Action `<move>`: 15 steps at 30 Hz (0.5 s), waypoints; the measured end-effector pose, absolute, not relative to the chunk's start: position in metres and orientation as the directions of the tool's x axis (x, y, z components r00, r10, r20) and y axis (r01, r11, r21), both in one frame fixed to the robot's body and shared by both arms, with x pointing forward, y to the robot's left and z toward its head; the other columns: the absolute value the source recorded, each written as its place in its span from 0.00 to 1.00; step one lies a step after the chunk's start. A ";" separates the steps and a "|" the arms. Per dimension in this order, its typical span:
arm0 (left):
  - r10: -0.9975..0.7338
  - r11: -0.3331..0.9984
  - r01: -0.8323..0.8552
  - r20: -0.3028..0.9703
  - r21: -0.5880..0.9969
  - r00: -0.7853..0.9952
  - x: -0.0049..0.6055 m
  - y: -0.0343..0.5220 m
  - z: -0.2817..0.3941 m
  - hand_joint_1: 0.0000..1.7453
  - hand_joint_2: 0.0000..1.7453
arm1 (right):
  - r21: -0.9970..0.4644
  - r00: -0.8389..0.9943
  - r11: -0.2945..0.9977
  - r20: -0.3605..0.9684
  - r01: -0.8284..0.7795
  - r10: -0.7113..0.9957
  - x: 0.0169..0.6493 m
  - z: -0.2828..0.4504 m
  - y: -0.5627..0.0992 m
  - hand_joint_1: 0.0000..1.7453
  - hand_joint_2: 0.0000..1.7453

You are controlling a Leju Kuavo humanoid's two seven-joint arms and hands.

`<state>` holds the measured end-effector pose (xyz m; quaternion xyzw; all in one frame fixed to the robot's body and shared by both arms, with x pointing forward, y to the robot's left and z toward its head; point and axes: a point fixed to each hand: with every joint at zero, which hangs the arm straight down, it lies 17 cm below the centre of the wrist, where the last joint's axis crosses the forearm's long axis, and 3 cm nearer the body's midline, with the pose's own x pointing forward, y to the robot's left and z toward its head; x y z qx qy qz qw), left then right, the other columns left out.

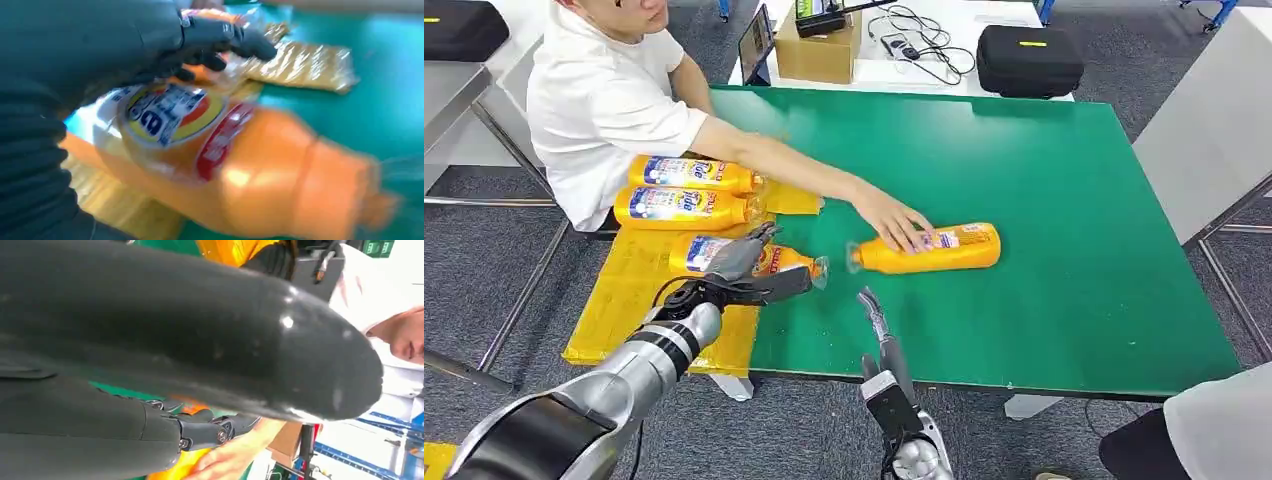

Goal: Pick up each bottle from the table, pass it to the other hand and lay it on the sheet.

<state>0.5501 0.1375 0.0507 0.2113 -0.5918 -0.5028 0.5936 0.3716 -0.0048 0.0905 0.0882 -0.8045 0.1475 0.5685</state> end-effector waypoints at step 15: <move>-0.106 0.968 0.176 0.923 0.181 -0.369 0.517 0.132 0.207 0.00 1.00 | -0.637 -0.545 0.770 0.659 -0.038 0.518 0.368 0.086 -0.027 0.00 1.00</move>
